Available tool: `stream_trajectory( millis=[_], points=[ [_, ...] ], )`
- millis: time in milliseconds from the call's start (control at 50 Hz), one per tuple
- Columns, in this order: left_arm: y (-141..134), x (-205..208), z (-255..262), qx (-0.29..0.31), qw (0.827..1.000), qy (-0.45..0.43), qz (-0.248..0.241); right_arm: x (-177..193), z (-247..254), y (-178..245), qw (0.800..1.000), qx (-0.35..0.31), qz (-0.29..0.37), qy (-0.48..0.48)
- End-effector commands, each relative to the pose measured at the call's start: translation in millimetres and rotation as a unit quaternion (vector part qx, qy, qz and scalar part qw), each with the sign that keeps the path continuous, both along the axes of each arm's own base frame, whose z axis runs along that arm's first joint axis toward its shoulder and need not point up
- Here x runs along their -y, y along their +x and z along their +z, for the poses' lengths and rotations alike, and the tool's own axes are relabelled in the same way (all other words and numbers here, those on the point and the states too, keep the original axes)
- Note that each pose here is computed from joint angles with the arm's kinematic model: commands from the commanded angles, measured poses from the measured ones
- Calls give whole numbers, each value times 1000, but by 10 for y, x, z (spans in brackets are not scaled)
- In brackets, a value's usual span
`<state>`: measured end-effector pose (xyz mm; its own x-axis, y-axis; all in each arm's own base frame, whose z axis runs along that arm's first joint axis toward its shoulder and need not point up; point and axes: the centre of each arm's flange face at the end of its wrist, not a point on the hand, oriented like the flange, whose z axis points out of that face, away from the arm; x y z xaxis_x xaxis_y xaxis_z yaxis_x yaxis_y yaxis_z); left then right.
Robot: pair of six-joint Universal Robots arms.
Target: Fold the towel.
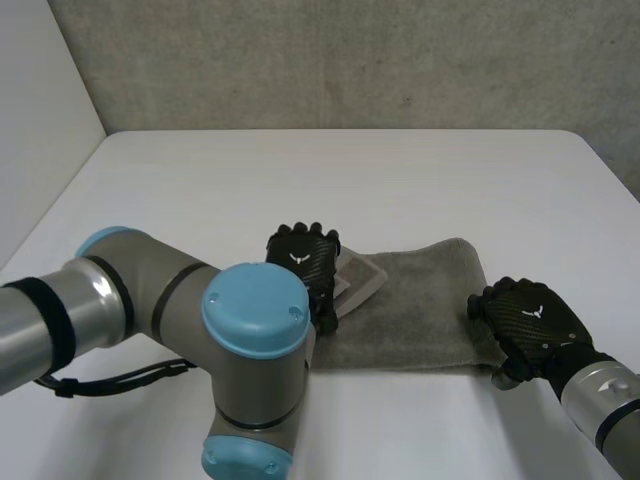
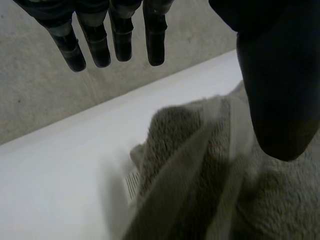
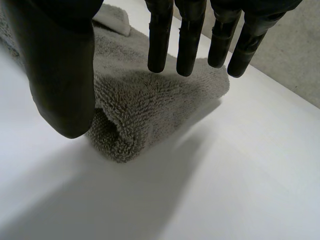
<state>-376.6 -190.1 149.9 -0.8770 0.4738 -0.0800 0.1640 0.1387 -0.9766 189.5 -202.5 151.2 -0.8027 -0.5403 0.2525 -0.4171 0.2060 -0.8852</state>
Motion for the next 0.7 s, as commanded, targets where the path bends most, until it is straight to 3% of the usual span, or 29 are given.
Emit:
stream_trajectory(
  millis=[20,280,480,700],
  points=[
    [-37,32,-219,18,1000,10,0,32,-50,-2,1000,-6,-7,-3],
    [-88,184,-244,10,1000,1,12,55,-118,21,1000,-11,-7,-5],
    [150,509,-144,-1,998,-9,62,59,-129,34,999,-29,5,-14],
    [211,490,-213,9,998,1,65,92,-131,17,999,-30,0,-14]
  ],
)
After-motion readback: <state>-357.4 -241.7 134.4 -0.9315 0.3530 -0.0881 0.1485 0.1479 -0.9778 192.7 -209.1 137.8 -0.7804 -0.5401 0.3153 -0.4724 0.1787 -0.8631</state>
